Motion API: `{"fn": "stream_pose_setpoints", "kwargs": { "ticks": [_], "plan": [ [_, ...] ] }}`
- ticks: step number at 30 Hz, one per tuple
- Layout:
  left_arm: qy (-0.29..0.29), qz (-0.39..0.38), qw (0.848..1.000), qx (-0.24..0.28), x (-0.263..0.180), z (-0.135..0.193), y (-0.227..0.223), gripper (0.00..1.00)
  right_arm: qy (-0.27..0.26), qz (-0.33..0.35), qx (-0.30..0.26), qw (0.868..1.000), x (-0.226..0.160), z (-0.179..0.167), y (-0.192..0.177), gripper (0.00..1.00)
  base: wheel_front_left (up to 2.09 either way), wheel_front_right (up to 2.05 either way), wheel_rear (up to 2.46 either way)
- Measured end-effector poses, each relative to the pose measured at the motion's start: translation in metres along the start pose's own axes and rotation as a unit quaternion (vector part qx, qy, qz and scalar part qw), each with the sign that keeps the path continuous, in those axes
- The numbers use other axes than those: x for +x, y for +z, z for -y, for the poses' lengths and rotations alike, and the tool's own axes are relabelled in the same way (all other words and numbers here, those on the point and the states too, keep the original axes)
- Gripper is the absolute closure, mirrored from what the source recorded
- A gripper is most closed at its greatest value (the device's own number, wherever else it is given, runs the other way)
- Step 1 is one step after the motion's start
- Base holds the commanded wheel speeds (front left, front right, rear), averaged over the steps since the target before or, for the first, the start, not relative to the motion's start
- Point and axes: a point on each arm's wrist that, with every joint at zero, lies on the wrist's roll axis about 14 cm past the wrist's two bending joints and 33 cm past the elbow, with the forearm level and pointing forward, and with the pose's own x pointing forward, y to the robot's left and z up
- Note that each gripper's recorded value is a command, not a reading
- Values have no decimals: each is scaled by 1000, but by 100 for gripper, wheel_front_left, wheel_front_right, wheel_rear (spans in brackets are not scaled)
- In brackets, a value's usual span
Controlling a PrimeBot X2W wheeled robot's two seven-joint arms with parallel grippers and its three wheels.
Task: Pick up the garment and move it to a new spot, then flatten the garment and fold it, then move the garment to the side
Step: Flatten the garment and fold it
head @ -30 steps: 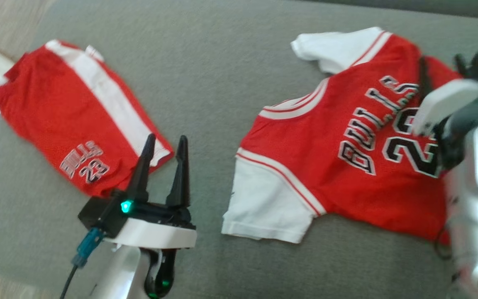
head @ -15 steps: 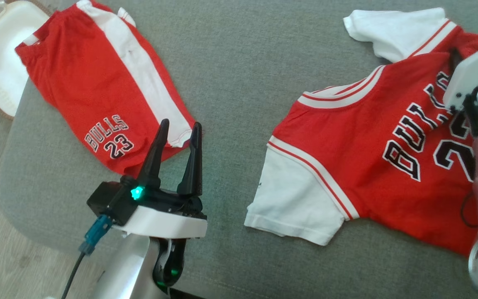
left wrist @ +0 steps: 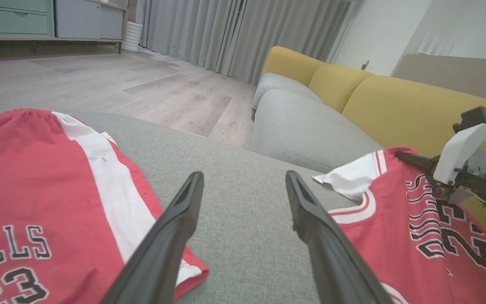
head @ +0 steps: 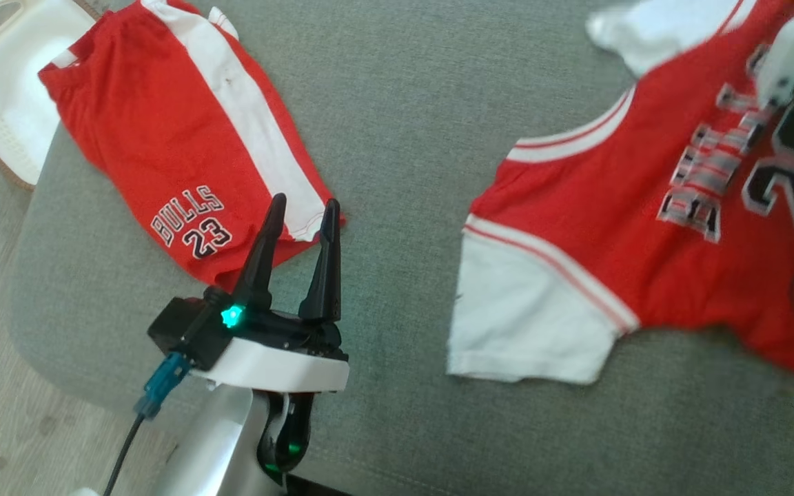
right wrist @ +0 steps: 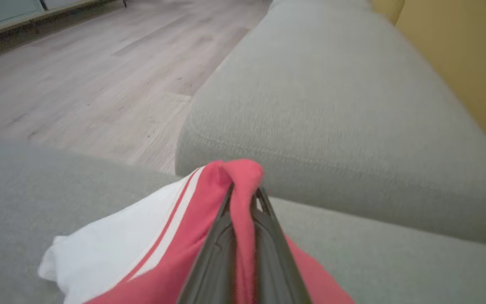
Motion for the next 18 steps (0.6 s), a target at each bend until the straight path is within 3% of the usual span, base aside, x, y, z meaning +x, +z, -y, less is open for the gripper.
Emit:
{"fn": "stream_pose_setpoints", "kwargs": {
  "ticks": [3,4,5,18],
  "plan": [
    [3,1,1000,-3,-1,-1,1,0,-6,45,-27,999,4,6,29,100,0,0,0],
    [4,1,1000,-3,-2,-2,1,0,-8,54,-32,998,5,7,36,77,0,0,0],
    [5,2,1000,-2,-2,-2,1,0,-10,62,-37,997,6,8,40,0,0,0,0],
    [-8,34,999,-4,-3,7,22,0,-5,119,-35,992,-38,-1,43,0,0,0,0]
  ]
}}
